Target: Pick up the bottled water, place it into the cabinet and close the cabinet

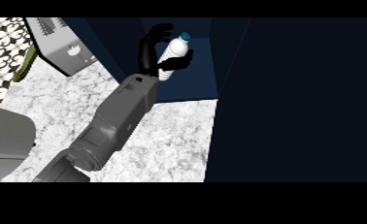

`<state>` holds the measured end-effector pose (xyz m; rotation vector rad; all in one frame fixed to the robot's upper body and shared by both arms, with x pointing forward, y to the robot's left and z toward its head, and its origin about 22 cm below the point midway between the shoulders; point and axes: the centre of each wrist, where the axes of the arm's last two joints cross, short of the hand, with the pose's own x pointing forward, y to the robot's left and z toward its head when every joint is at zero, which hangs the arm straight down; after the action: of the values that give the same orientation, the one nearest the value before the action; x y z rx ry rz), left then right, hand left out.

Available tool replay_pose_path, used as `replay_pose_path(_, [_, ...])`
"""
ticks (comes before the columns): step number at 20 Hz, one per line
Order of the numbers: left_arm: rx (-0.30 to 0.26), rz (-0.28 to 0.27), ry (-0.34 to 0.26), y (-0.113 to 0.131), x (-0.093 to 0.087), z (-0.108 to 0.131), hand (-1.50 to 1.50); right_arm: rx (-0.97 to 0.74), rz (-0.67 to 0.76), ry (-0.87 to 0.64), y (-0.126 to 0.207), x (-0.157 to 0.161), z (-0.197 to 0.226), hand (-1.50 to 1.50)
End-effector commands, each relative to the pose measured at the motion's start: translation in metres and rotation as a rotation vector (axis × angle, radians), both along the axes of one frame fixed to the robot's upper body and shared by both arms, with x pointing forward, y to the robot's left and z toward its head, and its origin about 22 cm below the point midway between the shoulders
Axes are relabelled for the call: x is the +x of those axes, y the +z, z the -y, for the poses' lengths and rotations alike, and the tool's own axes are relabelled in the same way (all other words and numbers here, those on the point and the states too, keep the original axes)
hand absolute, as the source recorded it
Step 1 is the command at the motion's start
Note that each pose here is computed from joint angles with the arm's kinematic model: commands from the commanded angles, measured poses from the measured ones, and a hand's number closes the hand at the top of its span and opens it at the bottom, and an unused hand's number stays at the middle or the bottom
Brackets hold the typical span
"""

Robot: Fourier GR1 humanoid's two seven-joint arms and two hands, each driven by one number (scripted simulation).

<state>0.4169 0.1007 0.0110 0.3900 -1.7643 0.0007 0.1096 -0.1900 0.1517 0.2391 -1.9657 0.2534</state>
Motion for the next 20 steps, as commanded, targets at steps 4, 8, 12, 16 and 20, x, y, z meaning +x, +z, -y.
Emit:
replay_pose_path(4, [-0.027,-0.014,0.002,0.009,0.008,-0.002,-1.5,0.029,0.011,0.035,0.008,-0.011,0.008,-1.5])
replay_pose_path(8, [-0.032,0.016,-0.005,0.014,0.009,0.004,-1.5,0.038,0.006,0.026,0.013,-0.009,0.001,-1.5])
replay_pose_path(12, [-0.086,0.018,-0.032,0.013,0.01,-0.001,-1.5,0.042,0.003,0.031,0.001,-0.005,0.004,-1.5])
replay_pose_path(16, [-0.031,0.046,-0.049,0.021,0.013,0.006,-1.5,0.034,0.009,0.028,0.016,-0.014,0.01,-1.5])
replay_pose_path(20, [-0.112,0.065,-0.157,0.027,0.015,0.01,-1.5,0.028,0.014,0.018,0.011,-0.007,0.007,-1.5])
